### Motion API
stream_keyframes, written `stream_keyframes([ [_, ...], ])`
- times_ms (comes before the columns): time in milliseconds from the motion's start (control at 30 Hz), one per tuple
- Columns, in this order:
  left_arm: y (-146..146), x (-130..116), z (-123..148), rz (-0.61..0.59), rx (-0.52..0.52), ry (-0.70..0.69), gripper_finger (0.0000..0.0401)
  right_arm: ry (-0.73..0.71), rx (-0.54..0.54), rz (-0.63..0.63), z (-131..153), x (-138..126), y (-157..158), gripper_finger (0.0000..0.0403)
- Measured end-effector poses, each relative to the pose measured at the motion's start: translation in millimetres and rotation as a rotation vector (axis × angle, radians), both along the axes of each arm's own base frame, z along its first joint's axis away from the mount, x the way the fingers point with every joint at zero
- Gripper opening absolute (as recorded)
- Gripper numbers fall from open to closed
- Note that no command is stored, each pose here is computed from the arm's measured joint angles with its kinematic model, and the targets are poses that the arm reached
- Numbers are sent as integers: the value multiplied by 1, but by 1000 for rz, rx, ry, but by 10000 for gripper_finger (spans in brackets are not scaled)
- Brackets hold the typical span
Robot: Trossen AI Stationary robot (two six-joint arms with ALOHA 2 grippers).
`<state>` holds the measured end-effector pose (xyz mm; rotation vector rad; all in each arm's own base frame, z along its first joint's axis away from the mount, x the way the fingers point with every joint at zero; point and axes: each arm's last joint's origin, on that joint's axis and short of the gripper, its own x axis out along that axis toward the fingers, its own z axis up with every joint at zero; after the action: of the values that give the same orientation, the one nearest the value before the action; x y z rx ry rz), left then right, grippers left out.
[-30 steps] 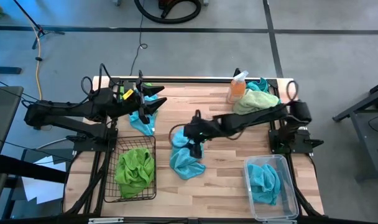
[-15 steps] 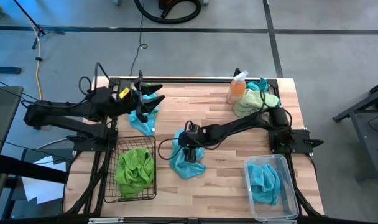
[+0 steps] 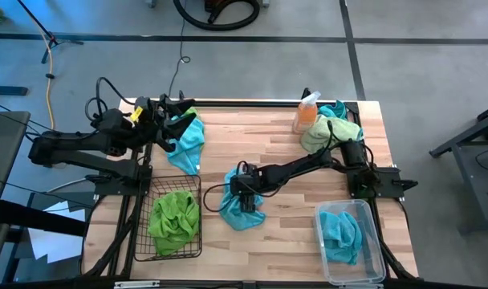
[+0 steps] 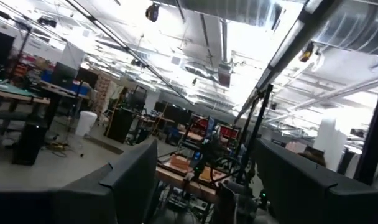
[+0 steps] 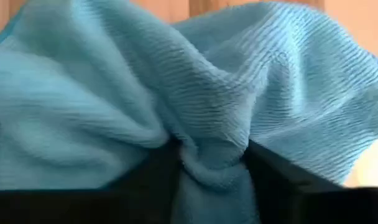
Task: Sort microfiber towel by color & place in baskets
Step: Put the blue microfiber cloth into the transparent bin
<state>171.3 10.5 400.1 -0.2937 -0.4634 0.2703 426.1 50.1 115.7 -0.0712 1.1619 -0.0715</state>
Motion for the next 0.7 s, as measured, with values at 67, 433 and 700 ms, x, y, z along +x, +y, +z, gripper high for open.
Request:
stream_keyframes([
  [67,0,0,0,12,0,1,257,33,-16,30,2,-3,0,92],
  [433,0,0,0,29,33,17,257,170,-89,73,33,-33,-19,5],
  [700,1,-1,0,80,59,33,257,92,-54,-118,55,-115,-34,2],
])
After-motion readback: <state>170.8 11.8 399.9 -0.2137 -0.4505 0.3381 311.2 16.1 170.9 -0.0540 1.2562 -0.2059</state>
